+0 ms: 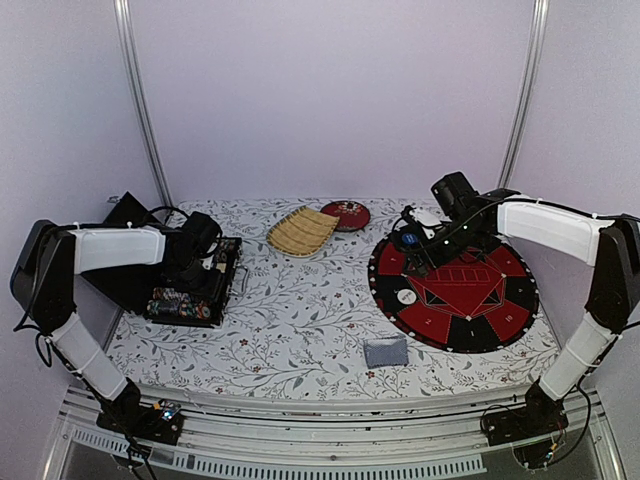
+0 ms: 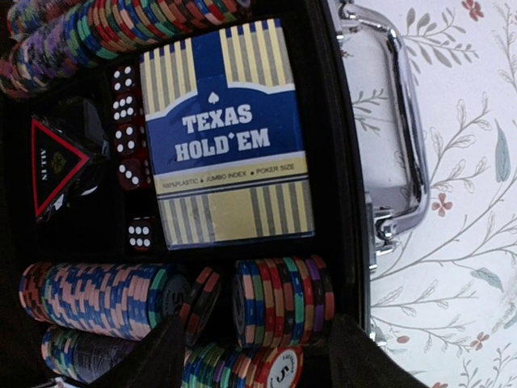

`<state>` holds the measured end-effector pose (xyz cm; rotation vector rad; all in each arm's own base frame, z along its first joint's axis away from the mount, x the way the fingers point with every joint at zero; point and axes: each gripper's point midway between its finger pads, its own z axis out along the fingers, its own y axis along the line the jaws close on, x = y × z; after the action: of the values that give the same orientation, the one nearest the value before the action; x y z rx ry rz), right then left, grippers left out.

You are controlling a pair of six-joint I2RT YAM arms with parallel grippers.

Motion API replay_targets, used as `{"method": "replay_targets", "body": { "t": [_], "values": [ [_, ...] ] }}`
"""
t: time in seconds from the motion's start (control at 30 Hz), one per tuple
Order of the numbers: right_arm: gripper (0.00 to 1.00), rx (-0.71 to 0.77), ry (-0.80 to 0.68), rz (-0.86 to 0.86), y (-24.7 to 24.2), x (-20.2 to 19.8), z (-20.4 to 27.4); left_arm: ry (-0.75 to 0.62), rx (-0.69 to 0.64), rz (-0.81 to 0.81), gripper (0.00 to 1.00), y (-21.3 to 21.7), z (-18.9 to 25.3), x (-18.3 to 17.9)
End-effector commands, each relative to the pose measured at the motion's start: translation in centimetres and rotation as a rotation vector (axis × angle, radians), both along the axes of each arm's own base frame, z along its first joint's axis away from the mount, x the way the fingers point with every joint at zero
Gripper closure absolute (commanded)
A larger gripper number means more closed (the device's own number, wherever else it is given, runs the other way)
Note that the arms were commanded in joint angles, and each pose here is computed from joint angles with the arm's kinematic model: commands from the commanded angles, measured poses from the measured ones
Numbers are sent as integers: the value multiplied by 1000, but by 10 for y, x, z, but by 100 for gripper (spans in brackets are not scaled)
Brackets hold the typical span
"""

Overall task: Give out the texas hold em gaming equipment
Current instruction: Pick up the pile of poker chips from the chip case.

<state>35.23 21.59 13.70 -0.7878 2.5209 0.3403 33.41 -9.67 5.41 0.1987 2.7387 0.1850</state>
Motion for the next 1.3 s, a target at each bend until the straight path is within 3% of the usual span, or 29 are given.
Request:
{"method": "replay_targets", "body": {
  "t": [0.0,0.23,0.47,0.77,1.07,1.27],
  "values": [
    [12,-12,44,28,4,-9,-14,-4,29,18,36,8,7,1],
    [12,-14,49,35,6,-10,-15,-11,-12,-21,50,0,3,0],
    [12,-18,50,37,5,-12,-16,4,-121,-35,51,-8,-9,-1],
    [12,-20,56,40,6,-12,-18,12,-89,-16,52,3,-13,-1],
    [12,-16,54,46,7,-13,-16,42,-127,-15,73,-1,-27,1],
    [12,-13,48,47,7,-13,-13,64,-145,-16,67,-1,-33,-3]
  ]
}}
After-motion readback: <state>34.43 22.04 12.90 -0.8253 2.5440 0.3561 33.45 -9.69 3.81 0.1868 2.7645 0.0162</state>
